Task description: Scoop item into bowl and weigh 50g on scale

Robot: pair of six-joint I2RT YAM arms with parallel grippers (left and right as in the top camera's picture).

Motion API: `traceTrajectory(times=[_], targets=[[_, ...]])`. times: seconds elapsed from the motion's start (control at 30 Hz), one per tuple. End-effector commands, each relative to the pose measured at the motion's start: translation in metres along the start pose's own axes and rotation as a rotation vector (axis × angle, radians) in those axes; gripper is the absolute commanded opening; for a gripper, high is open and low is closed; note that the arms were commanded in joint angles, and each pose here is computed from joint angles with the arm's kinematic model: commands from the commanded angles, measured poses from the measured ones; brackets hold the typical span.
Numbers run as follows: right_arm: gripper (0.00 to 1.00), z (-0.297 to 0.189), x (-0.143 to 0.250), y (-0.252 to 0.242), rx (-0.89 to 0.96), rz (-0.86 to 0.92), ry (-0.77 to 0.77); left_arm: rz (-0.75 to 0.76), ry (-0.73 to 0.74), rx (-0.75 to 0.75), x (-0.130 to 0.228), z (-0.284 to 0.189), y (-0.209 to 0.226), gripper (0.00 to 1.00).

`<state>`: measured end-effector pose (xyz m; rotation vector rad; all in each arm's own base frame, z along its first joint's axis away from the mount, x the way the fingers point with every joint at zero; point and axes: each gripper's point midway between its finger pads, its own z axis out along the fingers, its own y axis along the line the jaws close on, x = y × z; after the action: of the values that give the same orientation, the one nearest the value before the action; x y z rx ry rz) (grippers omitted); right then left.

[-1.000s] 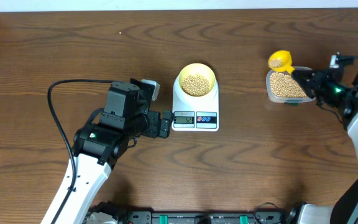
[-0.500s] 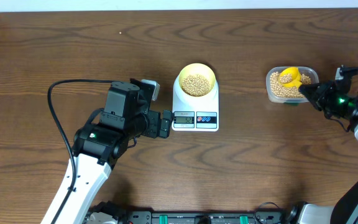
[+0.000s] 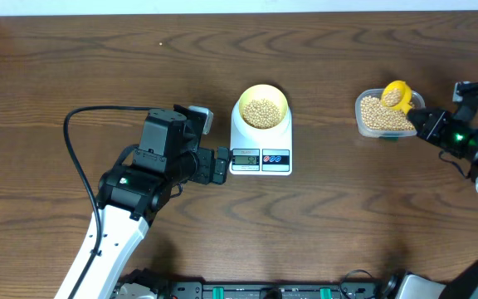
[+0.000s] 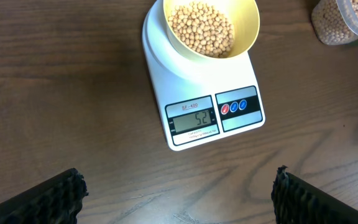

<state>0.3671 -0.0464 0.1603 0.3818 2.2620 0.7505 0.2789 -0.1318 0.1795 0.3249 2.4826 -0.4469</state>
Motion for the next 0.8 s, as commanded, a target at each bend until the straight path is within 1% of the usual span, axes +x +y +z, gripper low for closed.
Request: traceTrajectory(times=[0.0, 0.2, 0.47, 0.67, 0.77], targets=[[0.01, -0.012, -0.004, -0.002, 0.078, -0.119, -0.028, 0.018, -0.002, -0.006, 0.000, 0.000, 0.001, 0.98], [0.01, -0.019, 0.015, -0.018, 0.210, -0.179, 0.043, 0.018, -0.002, -0.006, 0.000, 0.000, 0.001, 0.98], [0.01, -0.015, 0.016, -0.031, 0.371, -0.244, 0.064, 0.018, -0.002, -0.006, 0.000, 0.000, 0.001, 0.98], [0.01, -0.002, 0.023, -0.018, 0.419, -0.389, 0.103, 0.018, -0.002, -0.006, 0.000, 0.000, 0.001, 0.98], [0.01, 0.003, 0.022, -0.013, 0.459, -0.439, 0.099, 0.018, -0.002, -0.005, 0.001, 0.000, 0.001, 0.98]])
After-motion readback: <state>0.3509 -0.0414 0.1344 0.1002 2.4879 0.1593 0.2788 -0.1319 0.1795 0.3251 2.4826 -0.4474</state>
